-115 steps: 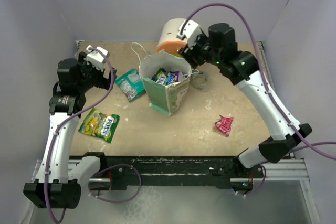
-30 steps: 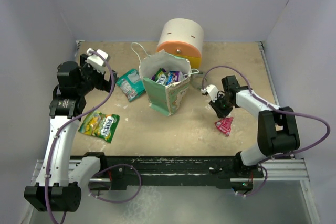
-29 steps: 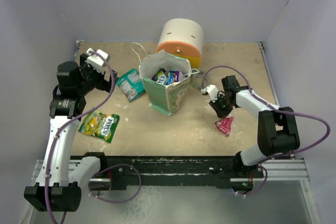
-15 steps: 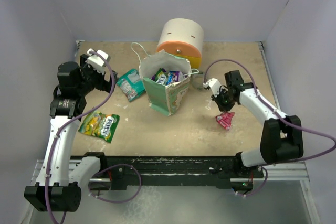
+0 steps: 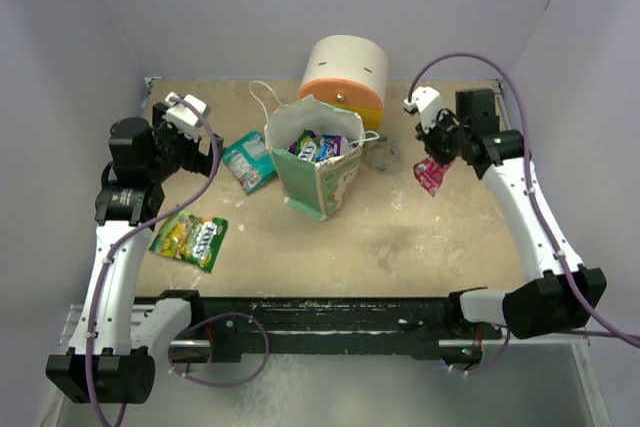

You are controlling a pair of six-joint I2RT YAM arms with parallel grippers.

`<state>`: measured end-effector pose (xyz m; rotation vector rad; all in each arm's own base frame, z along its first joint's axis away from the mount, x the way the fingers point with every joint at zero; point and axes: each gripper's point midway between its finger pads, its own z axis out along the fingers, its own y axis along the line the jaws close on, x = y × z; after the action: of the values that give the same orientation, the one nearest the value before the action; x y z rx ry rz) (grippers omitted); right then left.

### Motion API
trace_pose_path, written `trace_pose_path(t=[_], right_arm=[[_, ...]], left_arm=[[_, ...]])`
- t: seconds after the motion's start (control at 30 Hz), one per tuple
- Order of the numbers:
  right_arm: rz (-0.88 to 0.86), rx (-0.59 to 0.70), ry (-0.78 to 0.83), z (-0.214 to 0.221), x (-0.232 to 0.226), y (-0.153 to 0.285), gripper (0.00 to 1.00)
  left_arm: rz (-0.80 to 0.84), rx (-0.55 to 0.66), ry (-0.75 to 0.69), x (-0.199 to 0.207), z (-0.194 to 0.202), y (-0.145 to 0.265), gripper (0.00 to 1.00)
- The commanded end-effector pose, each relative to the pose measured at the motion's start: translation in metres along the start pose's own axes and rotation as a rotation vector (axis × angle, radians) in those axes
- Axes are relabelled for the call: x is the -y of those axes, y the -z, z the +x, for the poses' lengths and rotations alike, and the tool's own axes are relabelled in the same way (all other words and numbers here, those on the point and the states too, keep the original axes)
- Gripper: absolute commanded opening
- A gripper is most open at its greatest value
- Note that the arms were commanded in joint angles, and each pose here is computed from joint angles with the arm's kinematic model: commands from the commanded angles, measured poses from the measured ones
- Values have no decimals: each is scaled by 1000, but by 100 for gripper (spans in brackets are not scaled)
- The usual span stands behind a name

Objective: Place the snacks into the paper bag
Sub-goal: Pick up the snack from the center of the board, then place the snack in the paper bag.

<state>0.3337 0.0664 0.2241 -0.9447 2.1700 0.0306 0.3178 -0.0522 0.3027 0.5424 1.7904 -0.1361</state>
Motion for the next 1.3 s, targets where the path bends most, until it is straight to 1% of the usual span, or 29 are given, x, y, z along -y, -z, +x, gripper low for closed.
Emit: trace_pose_path(t=[0.0, 0.07, 0.37, 0.53, 0.7, 0.93, 1.1, 1.27], right_arm=[[93, 151, -20, -54, 24, 43, 0], [127, 224, -18, -80, 34, 61, 0], [227, 534, -9, -167, 60, 122, 0], [235, 692, -2, -207, 62, 148, 0], [204, 810, -4, -241, 54, 163, 0], [94, 872, 23, -285, 13, 143, 0], [3, 862, 32, -306, -16, 118, 0], [-50, 822, 70, -316, -48, 86, 0]], left_arm=[[-14, 60, -6, -4, -16, 2, 99], [-20, 60, -6, -5, -16, 3, 99], [-41, 48, -4, -9, -14, 2, 99], [-72, 26, -7, -16, -8, 2, 99], [-91, 13, -4, -22, -3, 2, 99], [-107, 0, 5, -29, 1, 2, 99], [-123, -7, 8, -33, 4, 3, 99], [-142, -11, 6, -36, 4, 7, 99]])
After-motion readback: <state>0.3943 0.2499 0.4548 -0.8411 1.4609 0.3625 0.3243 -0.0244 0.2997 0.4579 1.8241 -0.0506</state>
